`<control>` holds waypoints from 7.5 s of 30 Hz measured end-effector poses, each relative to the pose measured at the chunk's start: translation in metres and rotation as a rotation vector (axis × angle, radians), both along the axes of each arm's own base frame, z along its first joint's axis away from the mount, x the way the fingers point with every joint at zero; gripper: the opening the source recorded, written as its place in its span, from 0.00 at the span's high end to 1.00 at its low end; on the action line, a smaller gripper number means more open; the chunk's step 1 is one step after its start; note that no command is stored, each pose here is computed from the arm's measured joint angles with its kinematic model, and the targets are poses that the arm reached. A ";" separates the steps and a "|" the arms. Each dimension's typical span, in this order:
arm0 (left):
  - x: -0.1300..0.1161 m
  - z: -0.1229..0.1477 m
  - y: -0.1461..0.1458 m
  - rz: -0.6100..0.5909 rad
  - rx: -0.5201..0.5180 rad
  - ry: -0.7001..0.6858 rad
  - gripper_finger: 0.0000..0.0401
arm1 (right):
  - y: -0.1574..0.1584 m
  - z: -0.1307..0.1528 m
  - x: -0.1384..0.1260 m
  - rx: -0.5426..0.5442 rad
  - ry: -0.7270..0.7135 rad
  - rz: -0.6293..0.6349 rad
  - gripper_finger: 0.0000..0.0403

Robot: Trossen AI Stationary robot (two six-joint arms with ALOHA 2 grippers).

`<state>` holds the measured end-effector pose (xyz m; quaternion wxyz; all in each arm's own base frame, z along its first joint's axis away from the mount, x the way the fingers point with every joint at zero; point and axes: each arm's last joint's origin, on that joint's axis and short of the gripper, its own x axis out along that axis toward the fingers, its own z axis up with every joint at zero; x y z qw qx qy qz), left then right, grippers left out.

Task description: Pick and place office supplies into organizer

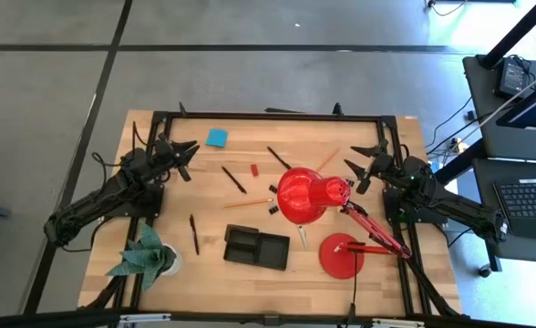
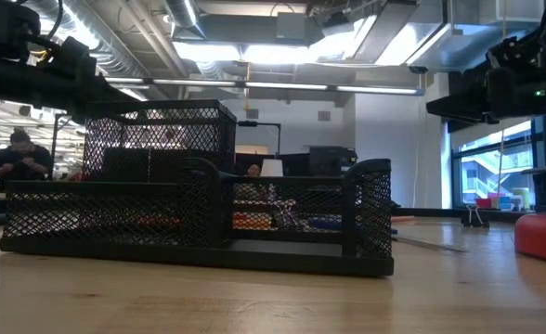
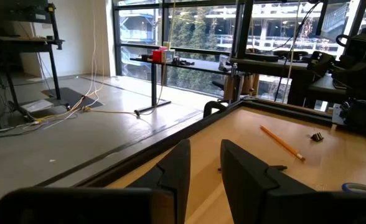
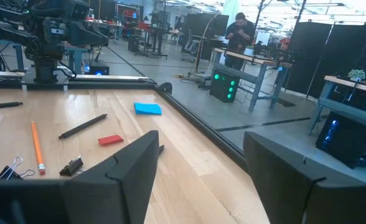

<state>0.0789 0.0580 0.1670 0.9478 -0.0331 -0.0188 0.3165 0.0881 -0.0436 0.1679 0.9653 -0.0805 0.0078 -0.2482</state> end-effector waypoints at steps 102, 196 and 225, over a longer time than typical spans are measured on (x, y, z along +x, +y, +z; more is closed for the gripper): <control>0.000 0.002 0.000 0.002 0.087 0.045 0.80 | 0.000 0.000 0.000 0.262 -0.144 0.007 0.41; 0.000 0.002 0.000 0.006 0.086 0.046 0.80 | -0.008 -0.028 0.016 1.091 0.380 -0.408 0.41; 0.000 0.002 0.000 0.006 0.086 0.045 0.80 | -0.012 -0.039 0.025 1.112 0.450 -0.442 0.41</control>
